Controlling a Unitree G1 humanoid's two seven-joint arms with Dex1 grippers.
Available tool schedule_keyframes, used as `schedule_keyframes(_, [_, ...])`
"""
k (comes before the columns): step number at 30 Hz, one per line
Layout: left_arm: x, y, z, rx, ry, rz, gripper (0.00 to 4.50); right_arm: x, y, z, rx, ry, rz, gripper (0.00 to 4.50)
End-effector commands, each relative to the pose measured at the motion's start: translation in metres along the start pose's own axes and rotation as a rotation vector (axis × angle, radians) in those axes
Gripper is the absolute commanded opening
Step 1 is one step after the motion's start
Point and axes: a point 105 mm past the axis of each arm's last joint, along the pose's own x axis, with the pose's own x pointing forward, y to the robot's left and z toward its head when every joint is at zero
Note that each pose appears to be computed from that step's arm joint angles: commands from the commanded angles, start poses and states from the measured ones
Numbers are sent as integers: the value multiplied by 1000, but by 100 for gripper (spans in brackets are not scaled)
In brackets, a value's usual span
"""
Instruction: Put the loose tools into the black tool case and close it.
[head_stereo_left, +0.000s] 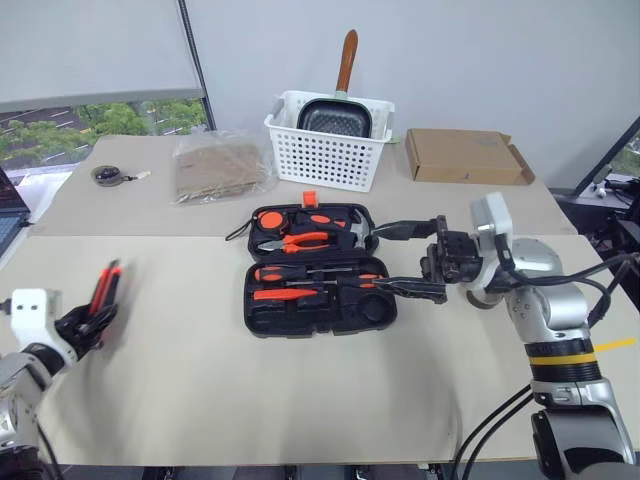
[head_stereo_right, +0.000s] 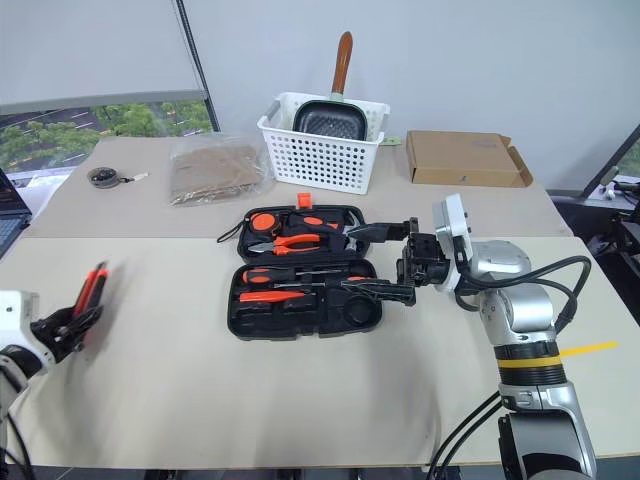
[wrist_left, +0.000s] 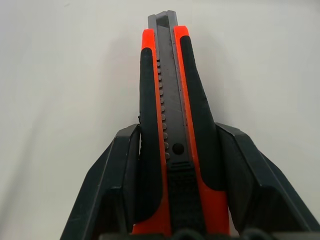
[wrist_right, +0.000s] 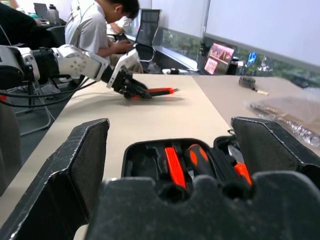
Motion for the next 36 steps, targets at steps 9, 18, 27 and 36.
schedule_keyframes(9, [40, -183, 42, 475, -9, -883, 181, -33, 8, -8, -53, 110, -88, 450])
schedule_keyframes(18, [58, -187, 3, 764, 169, -1046, 181, -44, 18, -12, -66, 149, -142, 450])
schedule_keyframes(27, [74, -194, -5, 822, 193, -1102, 181, -48, 22, -14, -71, 152, -175, 450])
schedule_keyframes(36, [82, -200, 3, 817, 165, -1101, 375, -45, 21, -15, -76, 143, -176, 450])
